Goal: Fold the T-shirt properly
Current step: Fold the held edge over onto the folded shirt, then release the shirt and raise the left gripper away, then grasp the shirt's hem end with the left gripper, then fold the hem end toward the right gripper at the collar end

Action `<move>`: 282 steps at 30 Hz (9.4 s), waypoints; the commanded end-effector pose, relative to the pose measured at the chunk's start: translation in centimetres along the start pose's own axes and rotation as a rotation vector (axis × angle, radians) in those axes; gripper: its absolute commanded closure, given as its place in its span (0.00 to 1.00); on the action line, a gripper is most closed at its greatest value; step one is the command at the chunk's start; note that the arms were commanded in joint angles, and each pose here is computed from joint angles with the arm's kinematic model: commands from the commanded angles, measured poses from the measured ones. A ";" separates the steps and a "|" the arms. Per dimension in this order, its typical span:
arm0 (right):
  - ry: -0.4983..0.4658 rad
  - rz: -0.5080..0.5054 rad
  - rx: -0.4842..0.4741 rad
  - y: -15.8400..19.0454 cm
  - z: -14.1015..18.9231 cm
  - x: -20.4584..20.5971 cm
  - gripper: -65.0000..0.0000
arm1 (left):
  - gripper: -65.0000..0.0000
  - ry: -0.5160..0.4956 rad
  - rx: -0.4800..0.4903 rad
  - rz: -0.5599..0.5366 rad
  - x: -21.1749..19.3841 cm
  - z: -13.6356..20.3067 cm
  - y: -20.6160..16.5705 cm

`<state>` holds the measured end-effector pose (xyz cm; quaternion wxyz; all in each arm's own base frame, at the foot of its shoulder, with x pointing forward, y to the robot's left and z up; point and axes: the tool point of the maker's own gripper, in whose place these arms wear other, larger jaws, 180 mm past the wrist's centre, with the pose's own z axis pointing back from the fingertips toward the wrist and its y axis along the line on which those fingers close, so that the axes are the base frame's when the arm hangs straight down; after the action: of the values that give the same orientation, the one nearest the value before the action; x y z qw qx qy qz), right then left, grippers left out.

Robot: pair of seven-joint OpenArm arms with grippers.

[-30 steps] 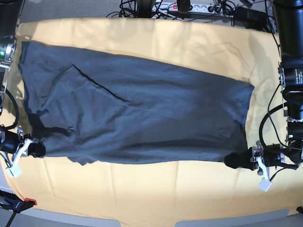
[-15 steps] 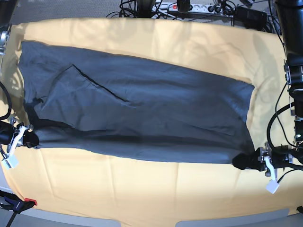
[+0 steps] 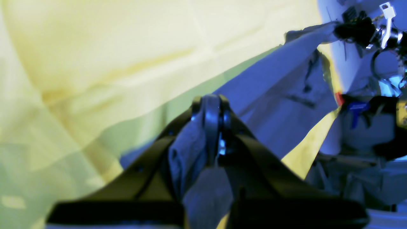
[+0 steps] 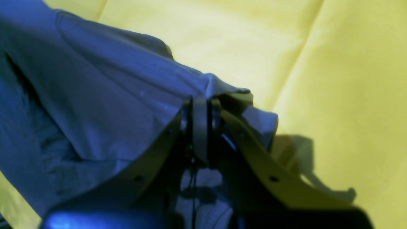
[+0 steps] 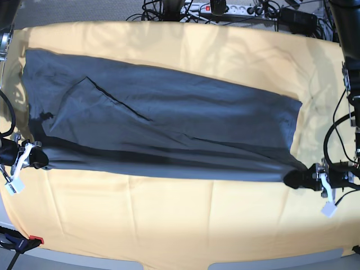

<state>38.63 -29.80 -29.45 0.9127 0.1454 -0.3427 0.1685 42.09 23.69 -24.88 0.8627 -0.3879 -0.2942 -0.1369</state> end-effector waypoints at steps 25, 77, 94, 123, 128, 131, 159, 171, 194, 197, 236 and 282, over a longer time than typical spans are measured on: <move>0.056 -0.018 0.034 -0.5 3.2 -0.4 1.00 | 1.00 0.157 0.033 -0.255 -4.4 2.0 -4.3; 0.033 -0.109 0.259 4.9 -0.1 -1.2 1.00 | 0.32 0.334 0.016 -0.242 -12.4 2.2 -4.5; 0.128 0.075 0.376 11.1 2.4 -4.6 1.00 | 0.32 0.270 0.051 -0.299 -9.2 3.5 -4.5; 0.546 0.291 0.053 5.6 6.1 -14.0 0.92 | 0.32 -0.009 0.281 -0.356 -0.8 13.8 -3.7; 0.501 0.274 0.104 6.6 6.0 -13.0 0.51 | 0.32 0.009 0.326 -0.368 -0.6 15.5 -3.6; 0.393 0.254 0.183 8.2 5.7 -10.2 0.48 | 0.32 0.015 0.341 -0.372 -0.5 16.0 -3.5; 0.180 0.105 -0.004 9.9 -1.5 -12.8 1.00 | 0.32 -0.290 0.296 0.279 -8.3 18.0 7.1; 0.176 0.105 -0.002 9.9 -1.5 -12.6 1.00 | 0.32 -0.116 0.226 0.262 -10.8 12.1 6.3; 0.171 0.104 0.000 10.0 -1.5 -12.5 1.00 | 0.35 0.032 -0.052 0.254 -14.1 -1.7 1.2; 0.163 0.102 0.005 10.0 -1.6 -12.2 1.00 | 0.56 0.014 -0.053 0.223 -12.4 -1.6 1.1; -0.134 0.087 0.181 14.6 -3.3 -1.4 0.40 | 1.00 -0.098 0.000 0.054 -1.7 2.2 -1.2; -0.145 0.099 0.120 13.5 -3.5 -1.1 0.40 | 0.30 -0.092 -0.371 -0.111 -5.0 -9.3 -13.9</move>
<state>33.35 -16.25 -32.35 0.8775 0.1968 -0.3769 0.2217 34.50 7.41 -26.60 0.7672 -0.5269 -0.2993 -0.2103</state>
